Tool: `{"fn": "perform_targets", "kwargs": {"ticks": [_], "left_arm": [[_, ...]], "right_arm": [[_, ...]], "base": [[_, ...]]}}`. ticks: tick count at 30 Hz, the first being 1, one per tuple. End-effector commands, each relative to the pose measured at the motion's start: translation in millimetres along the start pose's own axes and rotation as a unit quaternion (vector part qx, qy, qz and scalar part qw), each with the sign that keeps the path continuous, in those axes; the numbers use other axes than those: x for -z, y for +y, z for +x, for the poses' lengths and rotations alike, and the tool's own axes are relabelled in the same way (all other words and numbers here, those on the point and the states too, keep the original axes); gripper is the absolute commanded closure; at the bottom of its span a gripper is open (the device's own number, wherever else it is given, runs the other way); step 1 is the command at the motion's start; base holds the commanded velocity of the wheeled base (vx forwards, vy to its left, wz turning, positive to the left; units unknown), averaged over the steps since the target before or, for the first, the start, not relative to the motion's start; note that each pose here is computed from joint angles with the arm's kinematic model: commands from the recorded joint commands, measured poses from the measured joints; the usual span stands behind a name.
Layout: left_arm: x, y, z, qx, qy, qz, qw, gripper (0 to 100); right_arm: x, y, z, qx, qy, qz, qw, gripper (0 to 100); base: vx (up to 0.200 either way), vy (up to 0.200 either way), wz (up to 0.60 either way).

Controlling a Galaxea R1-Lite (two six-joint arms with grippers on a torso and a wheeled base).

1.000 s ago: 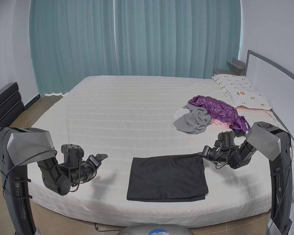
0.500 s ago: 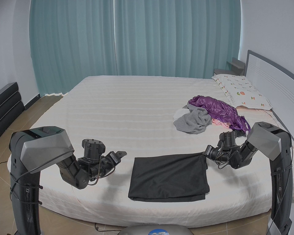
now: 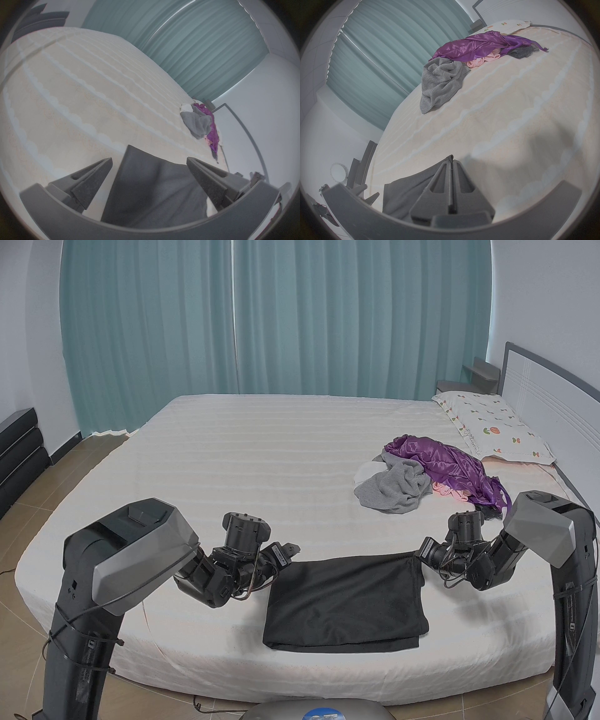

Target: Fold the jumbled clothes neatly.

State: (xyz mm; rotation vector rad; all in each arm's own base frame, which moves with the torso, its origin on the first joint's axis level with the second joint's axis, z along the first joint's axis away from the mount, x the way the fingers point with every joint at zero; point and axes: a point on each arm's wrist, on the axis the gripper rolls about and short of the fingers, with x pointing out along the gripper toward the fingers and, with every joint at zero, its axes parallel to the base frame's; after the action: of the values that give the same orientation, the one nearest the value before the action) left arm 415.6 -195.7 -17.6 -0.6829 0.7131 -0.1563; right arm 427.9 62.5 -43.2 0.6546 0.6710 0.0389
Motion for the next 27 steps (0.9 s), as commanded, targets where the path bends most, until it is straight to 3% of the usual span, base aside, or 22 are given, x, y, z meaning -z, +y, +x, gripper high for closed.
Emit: {"fn": "perform_targets", "kwargs": {"ticks": [1, 14, 15, 27], "left_arm": [[16, 6, 24, -0.025, 0.003, 0.022, 0.9995, 0], [7, -9, 48, -0.041, 0.007, 0.021, 0.9989, 0], [5, -9, 48, -0.042, 0.007, 0.019, 0.9989, 100], [1, -2, 46, -0.094, -0.032, 0.017, 0.9949, 100]], "right_arm": [[2, 4, -9, -0.005, -0.002, -0.001, 1.0, 100], [6, 15, -8, -0.011, -0.008, -0.01, 0.9999, 100], [6, 15, -8, -0.011, -0.008, -0.011, 0.9998, 100], [5, 15, -5, -0.012, -0.009, -0.012, 0.9998, 100]], "base": [[0.0, 0.0, 0.0], [0.0, 0.0, 0.0], [0.0, 0.0, 0.0], [0.0, 0.0, 0.0]]}}
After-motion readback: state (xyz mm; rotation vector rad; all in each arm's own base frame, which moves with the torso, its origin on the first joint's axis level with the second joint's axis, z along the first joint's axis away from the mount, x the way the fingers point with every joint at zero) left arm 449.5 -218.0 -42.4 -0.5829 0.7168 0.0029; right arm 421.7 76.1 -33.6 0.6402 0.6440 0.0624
